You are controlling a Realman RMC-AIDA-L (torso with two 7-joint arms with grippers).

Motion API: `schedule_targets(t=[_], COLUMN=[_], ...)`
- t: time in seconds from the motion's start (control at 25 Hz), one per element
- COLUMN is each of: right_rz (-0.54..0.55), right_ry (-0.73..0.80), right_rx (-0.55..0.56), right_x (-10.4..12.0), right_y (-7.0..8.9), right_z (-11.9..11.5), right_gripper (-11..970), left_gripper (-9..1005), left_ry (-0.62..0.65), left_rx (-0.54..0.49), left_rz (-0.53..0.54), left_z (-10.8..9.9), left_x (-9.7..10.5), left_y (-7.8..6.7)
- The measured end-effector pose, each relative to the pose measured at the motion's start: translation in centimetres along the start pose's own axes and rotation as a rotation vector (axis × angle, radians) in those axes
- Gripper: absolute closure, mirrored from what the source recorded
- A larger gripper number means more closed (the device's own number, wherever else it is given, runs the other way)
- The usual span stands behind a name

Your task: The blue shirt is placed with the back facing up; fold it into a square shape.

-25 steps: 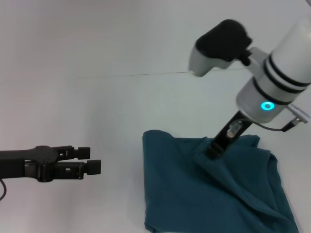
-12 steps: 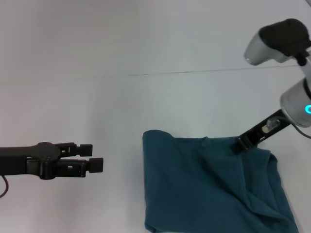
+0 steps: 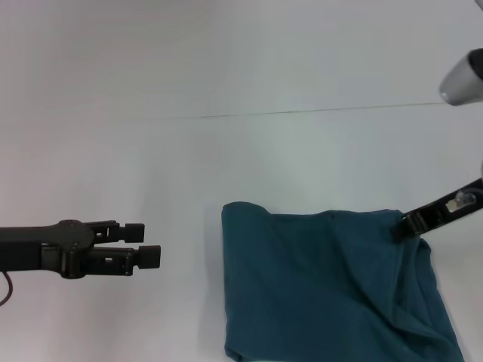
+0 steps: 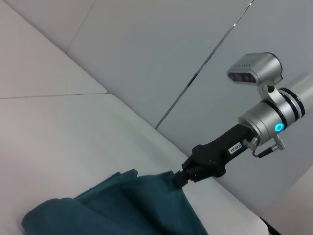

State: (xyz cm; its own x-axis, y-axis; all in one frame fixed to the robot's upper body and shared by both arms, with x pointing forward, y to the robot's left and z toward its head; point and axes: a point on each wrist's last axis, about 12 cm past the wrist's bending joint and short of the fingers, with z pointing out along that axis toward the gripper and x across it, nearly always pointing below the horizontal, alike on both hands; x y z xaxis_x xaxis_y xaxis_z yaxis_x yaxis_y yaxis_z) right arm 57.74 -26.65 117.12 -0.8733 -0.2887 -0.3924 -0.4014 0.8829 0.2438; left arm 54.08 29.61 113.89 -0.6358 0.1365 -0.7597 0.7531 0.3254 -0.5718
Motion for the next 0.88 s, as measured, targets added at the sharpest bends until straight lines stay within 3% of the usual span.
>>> schedule_targets(t=[0.28, 0.48, 0.88], right_rz=[0.106, 0.146, 0.14], right_ry=[-0.079, -0.095, -0.121], right_rx=[-0.009, -0.002, 0.026], right_x=[1.6, 2.4, 2.9], right_y=[-2.8, -4.0, -5.7], right_z=[-0.9, -0.8, 0.2], right_gripper=[936, 937, 938], left_gripper=[121, 124, 131], left_ry=[0.002, 0.002, 0.002], left_rx=[-0.001, -0.002, -0.002], left_rz=[0.003, 0.002, -0.002], left_z=[0.0, 0.0, 0.1], left_x=[-0.1, -0.1, -0.1], left_y=[0.0, 0.0, 0.1])
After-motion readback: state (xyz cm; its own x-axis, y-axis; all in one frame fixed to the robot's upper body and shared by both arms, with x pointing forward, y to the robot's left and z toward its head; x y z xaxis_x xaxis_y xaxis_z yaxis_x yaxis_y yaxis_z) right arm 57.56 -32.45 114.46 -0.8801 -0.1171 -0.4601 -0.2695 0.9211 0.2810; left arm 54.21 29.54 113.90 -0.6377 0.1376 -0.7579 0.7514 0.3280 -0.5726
